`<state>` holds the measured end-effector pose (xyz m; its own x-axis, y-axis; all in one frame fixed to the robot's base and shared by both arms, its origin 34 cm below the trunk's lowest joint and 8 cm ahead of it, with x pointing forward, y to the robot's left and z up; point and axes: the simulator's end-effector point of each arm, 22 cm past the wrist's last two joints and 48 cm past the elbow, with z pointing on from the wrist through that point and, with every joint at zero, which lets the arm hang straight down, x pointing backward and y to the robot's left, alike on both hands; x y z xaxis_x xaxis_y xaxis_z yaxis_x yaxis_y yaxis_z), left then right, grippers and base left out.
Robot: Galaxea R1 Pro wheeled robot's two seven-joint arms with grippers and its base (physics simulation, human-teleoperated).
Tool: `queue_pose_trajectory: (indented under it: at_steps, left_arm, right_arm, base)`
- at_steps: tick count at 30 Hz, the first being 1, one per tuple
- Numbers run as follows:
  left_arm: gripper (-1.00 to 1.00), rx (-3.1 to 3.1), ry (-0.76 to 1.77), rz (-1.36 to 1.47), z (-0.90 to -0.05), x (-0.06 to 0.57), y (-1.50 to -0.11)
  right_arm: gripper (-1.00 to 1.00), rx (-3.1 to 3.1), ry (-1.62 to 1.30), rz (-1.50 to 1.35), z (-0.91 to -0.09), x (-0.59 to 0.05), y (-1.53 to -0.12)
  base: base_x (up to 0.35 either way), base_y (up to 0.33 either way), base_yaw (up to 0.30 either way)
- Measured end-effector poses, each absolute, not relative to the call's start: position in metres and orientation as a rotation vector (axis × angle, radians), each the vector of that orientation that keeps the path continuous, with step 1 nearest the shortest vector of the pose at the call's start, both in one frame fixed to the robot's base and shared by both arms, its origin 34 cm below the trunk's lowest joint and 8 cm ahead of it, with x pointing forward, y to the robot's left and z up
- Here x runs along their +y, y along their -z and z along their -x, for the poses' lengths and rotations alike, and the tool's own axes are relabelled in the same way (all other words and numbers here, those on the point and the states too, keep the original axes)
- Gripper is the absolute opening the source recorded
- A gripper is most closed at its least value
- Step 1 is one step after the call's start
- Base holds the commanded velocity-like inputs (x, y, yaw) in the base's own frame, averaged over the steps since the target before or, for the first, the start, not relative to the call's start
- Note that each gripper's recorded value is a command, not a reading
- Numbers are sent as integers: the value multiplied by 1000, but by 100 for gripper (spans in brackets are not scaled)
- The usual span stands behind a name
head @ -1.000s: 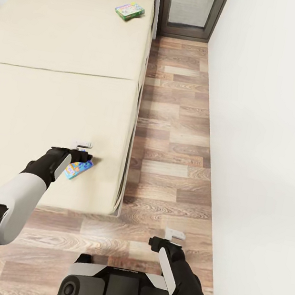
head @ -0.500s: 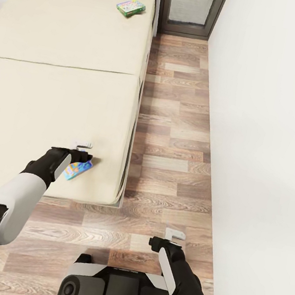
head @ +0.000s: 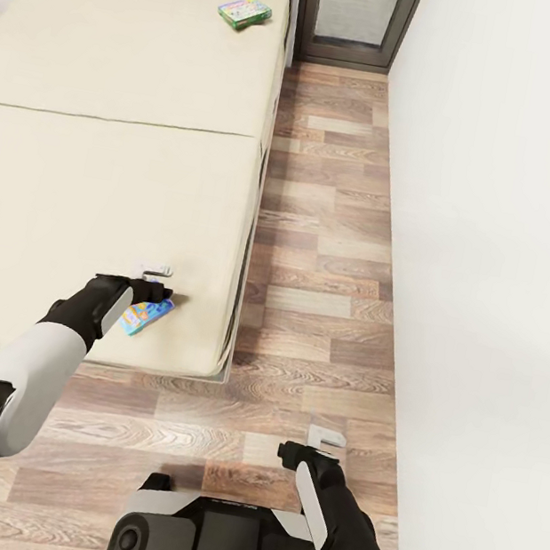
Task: Put all the toys in the child's room - the three board games (two on the bed and one on the table), the two jigsaw puzzles on the table, and the tennis ball on the table - inside the toy box on the table in the child's room.
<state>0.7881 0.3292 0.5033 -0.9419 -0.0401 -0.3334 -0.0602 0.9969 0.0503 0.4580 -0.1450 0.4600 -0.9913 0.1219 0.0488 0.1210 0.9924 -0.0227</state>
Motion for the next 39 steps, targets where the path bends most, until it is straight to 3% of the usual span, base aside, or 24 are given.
queue_pose_trajectory:
  at_steps: [39]
  left_arm:
    - [100, 2801, -87, 73, -788, 329, -503]
  right_arm:
    - [100, -3085, -29, 191, -458, -145, -460]
  base:
    - [-69, 0, 0]
